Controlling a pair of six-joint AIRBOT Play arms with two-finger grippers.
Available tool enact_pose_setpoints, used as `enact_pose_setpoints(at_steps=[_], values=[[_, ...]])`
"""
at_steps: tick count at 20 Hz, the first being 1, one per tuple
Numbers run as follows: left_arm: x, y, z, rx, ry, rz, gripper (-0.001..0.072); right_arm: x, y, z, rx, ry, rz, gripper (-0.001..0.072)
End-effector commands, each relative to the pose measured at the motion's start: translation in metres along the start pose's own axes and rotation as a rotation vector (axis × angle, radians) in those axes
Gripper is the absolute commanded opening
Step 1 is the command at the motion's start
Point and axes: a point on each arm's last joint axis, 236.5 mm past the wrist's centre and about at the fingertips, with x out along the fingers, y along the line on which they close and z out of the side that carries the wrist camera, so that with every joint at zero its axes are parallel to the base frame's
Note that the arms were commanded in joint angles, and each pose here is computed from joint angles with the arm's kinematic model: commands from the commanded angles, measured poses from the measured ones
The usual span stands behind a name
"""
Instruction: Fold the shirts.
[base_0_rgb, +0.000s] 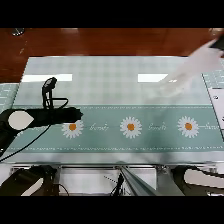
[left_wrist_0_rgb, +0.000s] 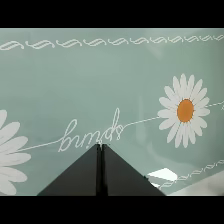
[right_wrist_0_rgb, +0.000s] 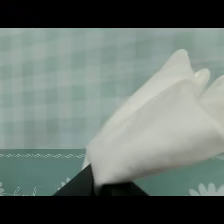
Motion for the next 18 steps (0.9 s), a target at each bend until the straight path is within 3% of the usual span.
enact_pose_setpoints(at_steps=[1,8,13,14,15,16,18], values=[[0.0,0.0,-0.004,0.001,0.015,0.002,0.0031,-0.05,-0.077,-0.032,0.223,-0.003,-0.13,0.0021],[0.0,0.0,-0.003,0.001,0.014,0.002,0.003,-0.078,-0.186,-0.201,0.762,0.09,-0.455,0.0022],[0.0,0.0,-0.003,0.0,0.015,0.001,0.0031,-0.098,-0.213,-0.283,1.003,0.038,-0.709,0.0026],[0.001,0.001,-0.004,0.0,0.017,0.002,0.0031,-0.105,-0.218,-0.296,1.049,0.057,-0.772,0.0093],[0.001,0.001,-0.005,0.0,0.021,0.003,0.0031,-0.113,-0.222,-0.306,1.075,0.076,-0.826,0.0372],[0.001,0.001,-0.004,0.0,0.019,0.003,0.0031,-0.112,-0.223,-0.305,1.074,0.079,-0.824,0.0587],[0.0,0.005,0.016,0.079,-0.06,0.024,0.0032,-0.098,-0.221,-0.284,1.024,0.05,-0.725,0.0622]])
